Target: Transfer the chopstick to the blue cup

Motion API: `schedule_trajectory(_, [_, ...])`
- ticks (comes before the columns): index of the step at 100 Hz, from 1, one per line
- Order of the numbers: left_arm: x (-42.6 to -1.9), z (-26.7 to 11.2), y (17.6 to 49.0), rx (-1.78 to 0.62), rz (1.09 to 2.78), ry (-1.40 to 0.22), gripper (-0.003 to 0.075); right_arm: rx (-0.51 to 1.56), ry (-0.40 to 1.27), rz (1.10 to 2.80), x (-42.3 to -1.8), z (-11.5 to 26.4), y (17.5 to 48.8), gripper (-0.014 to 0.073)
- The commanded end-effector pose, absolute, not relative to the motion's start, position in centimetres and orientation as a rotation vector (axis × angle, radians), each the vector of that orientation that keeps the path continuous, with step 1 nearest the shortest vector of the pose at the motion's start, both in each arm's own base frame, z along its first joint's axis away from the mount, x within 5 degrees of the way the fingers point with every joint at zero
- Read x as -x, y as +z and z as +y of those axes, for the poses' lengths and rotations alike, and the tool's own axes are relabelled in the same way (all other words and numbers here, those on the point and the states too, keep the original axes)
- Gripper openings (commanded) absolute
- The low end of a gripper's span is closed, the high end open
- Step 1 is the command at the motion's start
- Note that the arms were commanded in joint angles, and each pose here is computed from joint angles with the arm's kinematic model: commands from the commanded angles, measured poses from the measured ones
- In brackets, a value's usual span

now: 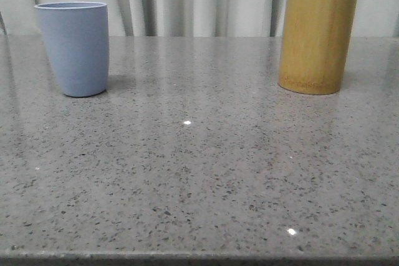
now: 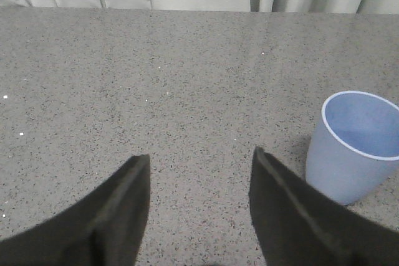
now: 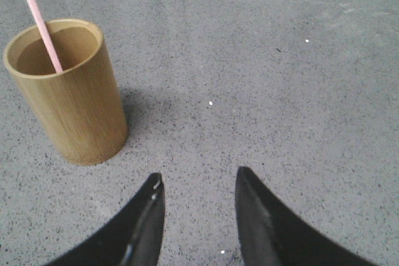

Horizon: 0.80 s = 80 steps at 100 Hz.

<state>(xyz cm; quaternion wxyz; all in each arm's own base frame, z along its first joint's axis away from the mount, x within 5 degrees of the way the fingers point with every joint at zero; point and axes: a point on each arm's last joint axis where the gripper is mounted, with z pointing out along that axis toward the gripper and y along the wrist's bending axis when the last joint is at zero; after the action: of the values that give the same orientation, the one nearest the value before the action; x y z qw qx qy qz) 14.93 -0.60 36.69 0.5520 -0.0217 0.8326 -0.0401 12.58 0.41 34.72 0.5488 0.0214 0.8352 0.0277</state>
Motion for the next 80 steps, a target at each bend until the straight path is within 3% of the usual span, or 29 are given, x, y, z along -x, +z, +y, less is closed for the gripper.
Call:
schedule_trajectory(1, [-15.1,-0.6,38.5,0.056,1.862,-0.106,0.0409,-0.048,0.063,1.850,-12.9,0.3,36.7,0.0304])
schedule_trajectory(34, [-15.5,-0.8,39.3,0.082,1.844,-0.163,0.0408,-0.048,0.063,1.849,-12.9,0.3,36.7,0.0304])
schedule_trajectory(54, [-18.3,-1.2,40.8,0.076,2.000,-0.188,0.0408,-0.047,0.065,1.833,-13.0,0.3,36.9,0.0304])
schedule_trajectory(80, [-23.9,-4.5,42.0,-0.129,2.187,-0.250,0.0408,-0.046,0.064,1.829,-13.0,0.3,36.9,0.0304])
